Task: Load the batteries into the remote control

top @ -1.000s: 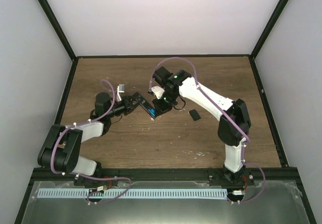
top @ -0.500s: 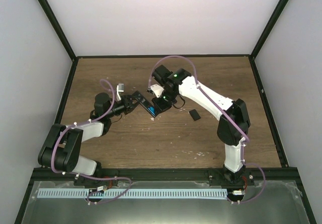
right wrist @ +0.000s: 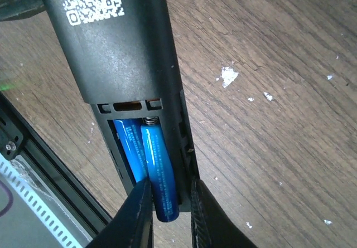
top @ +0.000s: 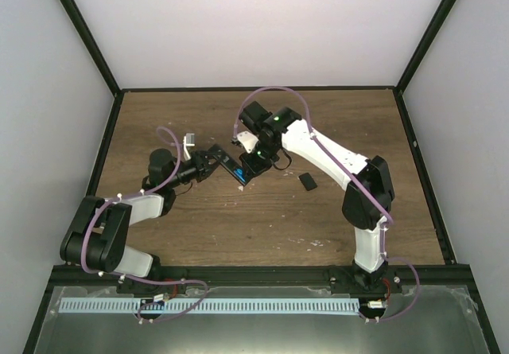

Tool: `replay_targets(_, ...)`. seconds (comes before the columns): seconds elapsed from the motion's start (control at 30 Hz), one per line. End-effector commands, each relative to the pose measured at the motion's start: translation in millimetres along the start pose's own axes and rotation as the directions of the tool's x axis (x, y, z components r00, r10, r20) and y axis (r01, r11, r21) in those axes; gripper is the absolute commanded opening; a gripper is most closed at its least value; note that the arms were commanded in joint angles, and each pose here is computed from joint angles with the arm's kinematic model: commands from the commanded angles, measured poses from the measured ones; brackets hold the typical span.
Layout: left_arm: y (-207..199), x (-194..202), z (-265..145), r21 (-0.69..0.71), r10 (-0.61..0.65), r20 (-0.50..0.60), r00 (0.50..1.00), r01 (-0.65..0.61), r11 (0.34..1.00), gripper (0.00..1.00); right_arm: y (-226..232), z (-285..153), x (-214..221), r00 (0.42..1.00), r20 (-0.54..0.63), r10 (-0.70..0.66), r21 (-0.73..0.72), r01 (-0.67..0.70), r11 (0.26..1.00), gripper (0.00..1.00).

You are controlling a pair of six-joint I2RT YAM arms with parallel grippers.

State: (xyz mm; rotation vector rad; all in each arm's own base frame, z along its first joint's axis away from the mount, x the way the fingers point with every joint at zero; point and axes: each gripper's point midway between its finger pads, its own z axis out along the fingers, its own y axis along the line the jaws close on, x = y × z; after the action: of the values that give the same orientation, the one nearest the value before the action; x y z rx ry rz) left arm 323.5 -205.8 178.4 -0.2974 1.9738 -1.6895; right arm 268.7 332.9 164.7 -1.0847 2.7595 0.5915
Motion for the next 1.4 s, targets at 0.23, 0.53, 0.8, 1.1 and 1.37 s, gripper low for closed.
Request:
replay_targets(0.23,-21.0,1.7,-0.8,0.070,0.044,-0.008,0.999,-0.043,0.997,0.00,5.5,-12.0,-14.4,0.998,0.052,-0.026,0.010,0.025,1.000,0.17)
replay_targets(0.53,-20.4,1.3,-0.8,0.066,0.045,-0.005,0.999,-0.044,0.997,0.00,14.1,-24.2,-21.4,0.996,0.084,-0.030,-0.008,0.031,0.999,0.27)
replay_targets(0.8,-22.1,2.1,-2.0,0.069,0.048,-0.005,0.999,-0.048,0.996,0.00,19.3,-53.1,-33.2,0.985,0.165,-0.043,0.016,0.041,0.999,0.40)
replay_targets(1.1,-41.3,-3.7,-5.4,0.131,0.029,0.027,0.999,-0.032,0.991,0.00,7.2,-112.1,-48.0,0.890,0.455,0.017,-0.105,0.035,0.994,0.56)
replay_targets(1.37,-58.1,-11.7,-12.0,0.209,-0.033,0.075,0.997,0.017,0.978,0.00,7.4,-139.6,-31.7,0.821,0.548,0.159,-0.352,0.054,0.934,0.60)
